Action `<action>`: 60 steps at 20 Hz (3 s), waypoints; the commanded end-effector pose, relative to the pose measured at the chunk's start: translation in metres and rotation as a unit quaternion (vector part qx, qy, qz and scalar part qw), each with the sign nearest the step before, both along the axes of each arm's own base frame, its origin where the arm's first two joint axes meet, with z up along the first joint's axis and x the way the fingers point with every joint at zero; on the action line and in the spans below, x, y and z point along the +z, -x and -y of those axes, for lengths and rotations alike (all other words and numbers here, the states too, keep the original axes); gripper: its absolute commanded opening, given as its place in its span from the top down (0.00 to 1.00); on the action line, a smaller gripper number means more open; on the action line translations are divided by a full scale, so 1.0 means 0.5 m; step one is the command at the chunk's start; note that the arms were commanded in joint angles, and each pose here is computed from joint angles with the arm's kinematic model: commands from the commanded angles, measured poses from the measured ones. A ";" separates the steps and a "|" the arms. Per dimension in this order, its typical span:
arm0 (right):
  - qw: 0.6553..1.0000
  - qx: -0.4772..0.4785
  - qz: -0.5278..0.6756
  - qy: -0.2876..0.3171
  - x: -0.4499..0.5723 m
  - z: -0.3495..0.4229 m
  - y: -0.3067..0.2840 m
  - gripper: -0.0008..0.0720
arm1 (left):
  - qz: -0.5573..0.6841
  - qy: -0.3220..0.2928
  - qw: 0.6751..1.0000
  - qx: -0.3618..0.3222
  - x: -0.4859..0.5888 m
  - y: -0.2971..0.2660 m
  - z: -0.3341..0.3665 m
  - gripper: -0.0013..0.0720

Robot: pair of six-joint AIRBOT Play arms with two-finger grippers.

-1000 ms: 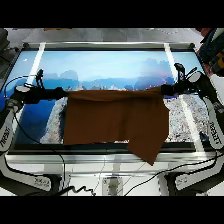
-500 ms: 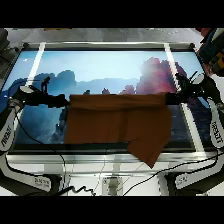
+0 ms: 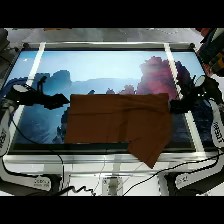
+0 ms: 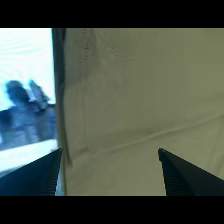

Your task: Fold the clothes and pants, and hang the long-sleeved shirts on hangers.

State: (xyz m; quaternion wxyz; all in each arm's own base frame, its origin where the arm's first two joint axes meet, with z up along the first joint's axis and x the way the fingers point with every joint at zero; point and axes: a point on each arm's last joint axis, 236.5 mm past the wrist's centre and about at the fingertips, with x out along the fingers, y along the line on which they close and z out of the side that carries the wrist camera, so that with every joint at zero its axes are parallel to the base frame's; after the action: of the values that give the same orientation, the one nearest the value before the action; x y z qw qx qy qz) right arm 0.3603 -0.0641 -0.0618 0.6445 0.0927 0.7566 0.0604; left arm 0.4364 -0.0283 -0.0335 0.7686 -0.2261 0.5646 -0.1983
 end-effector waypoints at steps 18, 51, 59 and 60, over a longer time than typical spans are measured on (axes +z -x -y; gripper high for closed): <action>0.979 -0.086 -0.078 -0.170 -0.133 -0.158 0.363 0.57 | -0.001 0.022 0.997 0.068 0.103 0.151 -0.135 0.52; 0.972 -0.110 0.064 -0.199 -0.092 -0.186 0.254 0.97 | -0.186 0.039 0.981 0.033 -0.176 0.432 0.004 0.49; 0.965 -0.116 0.102 -0.212 -0.058 -0.192 0.218 0.97 | -0.135 0.070 0.988 0.000 -0.130 0.379 0.042 0.96; 0.960 -0.115 0.126 -0.220 -0.037 -0.197 0.199 0.97 | -0.111 0.088 0.990 0.000 -0.102 0.348 0.049 0.96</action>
State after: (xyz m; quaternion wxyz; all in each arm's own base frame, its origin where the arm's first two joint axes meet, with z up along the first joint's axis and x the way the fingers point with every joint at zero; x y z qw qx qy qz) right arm 0.2441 0.0300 -0.0973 0.6782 0.3002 0.6538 0.1497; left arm 0.2392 -0.0393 -0.1103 0.6662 -0.2917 0.6623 -0.1799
